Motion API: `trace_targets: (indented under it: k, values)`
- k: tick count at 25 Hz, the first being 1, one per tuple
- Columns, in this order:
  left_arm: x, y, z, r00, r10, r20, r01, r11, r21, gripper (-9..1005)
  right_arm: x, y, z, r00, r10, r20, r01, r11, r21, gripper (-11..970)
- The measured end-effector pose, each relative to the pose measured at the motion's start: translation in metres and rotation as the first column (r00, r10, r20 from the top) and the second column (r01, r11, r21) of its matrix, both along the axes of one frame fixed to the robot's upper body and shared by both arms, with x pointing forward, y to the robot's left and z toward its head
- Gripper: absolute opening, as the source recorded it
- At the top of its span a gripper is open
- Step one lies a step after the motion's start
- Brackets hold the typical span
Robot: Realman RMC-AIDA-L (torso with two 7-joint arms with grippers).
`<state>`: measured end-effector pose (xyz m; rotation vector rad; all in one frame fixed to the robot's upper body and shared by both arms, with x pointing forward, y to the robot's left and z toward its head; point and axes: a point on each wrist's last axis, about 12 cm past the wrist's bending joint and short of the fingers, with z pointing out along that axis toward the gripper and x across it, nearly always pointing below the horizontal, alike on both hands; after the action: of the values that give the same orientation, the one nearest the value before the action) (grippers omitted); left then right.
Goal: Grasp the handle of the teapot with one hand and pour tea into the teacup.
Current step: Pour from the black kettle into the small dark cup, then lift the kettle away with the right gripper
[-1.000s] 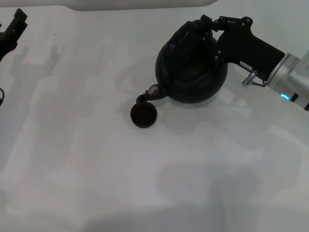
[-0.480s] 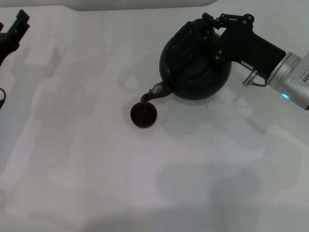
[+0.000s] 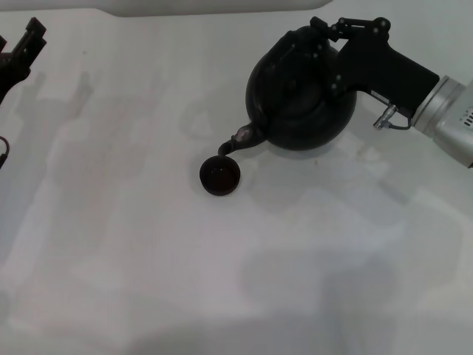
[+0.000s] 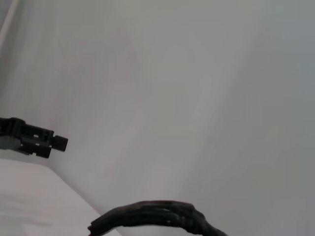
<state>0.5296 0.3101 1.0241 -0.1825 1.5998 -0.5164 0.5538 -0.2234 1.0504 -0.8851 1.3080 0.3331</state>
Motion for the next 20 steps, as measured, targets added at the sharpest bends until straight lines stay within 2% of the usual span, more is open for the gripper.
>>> trace_targets:
  k: [10,20]
  values:
    - [0.0004,0.0,0.0002,1.0,0.001,0.0,-0.001,1.0,0.0,888,0.0015,0.0034,0.0059,0.999,0.021,0.029,-0.022,1.0,0.021,135]
    - [0.0006,-0.0002,-0.0007,1.0,0.003,-0.005,-0.003,1.0,-0.002,890,0.0029,-0.0015,0.0079,0.999,-0.002,0.037,0.0,0.999,0.035,132]
